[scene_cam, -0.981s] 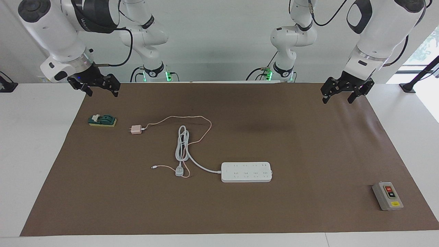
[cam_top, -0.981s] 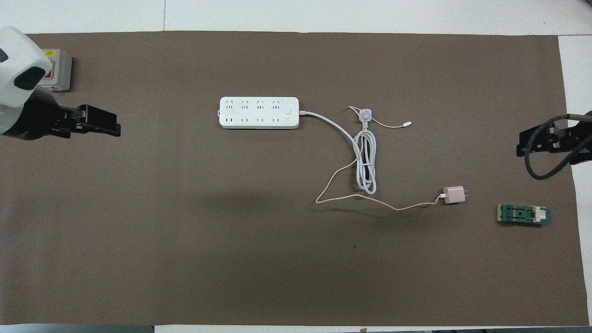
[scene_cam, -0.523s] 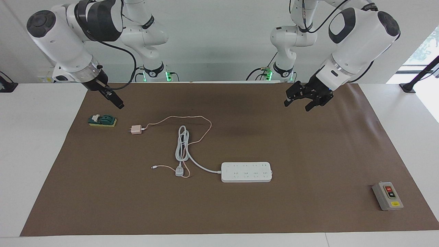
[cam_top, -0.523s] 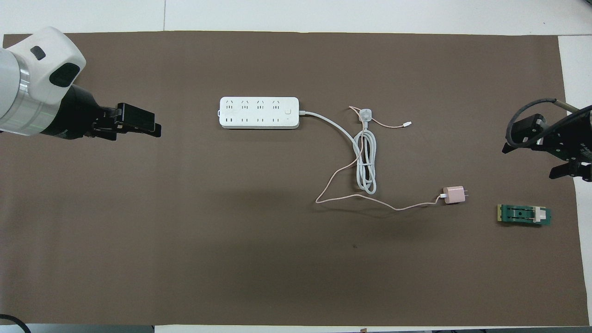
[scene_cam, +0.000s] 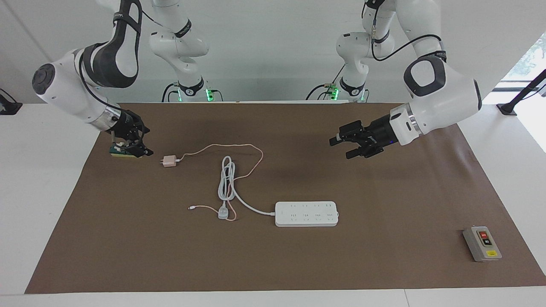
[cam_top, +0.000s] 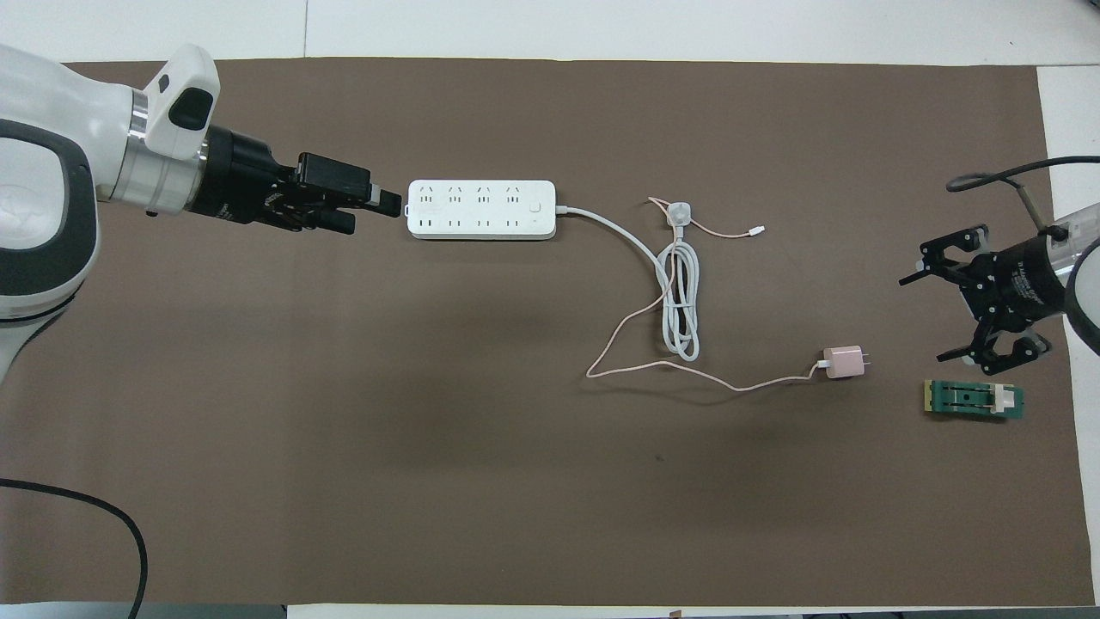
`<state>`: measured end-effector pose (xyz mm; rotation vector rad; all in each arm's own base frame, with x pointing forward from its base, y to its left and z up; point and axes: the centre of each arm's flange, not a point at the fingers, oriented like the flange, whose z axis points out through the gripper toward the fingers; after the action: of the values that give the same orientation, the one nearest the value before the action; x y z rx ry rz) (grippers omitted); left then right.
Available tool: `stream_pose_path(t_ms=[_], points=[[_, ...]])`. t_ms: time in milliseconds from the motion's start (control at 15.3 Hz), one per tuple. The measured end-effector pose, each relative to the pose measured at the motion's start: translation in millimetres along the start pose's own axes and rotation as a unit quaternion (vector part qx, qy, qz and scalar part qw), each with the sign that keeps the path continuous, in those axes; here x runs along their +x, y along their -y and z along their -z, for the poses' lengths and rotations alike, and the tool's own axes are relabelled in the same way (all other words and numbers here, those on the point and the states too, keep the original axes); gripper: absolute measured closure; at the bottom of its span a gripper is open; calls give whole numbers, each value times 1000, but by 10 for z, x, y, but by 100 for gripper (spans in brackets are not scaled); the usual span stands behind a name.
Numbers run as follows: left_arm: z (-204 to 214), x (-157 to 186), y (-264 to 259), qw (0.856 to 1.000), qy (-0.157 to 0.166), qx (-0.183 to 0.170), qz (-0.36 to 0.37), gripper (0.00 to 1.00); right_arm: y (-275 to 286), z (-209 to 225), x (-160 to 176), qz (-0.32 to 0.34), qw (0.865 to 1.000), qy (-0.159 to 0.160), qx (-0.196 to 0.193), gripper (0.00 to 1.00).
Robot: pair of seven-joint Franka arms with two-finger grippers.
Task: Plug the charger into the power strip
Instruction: 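Grasp the power strip end with the left gripper while the right gripper approaches, then hold the strip with the left gripper while the right gripper lowers to charger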
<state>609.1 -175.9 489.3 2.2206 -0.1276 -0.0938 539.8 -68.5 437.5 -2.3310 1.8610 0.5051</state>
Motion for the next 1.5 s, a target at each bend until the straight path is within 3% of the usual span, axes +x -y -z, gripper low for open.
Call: stream_pose_path(t_ms=[393,654,785,981,1178,1505], points=[[-660,-227,776,985,-20,-171,-20,0,-28,-524,134,-46,999,25,7,0],[-1069,-501,1155,973,-24,-231,-2,0,-80,-744,237,-30,999,21,25,0],[-1217,-543,1241,961,-18,-275,18,0,-147,-884,305,-10,999,37,34,0],[-1428,-542,1363,953,-17,-301,38,0,-326,-1112,519,9,998,56,32,0],[-1642,-548,1224,945,-21,-323,48,0,-329,-1256,586,6,998,55,32,0],[-1843,-538,1072,942,-24,-332,52,0,-344,-1512,646,-6,998,64,19,0]])
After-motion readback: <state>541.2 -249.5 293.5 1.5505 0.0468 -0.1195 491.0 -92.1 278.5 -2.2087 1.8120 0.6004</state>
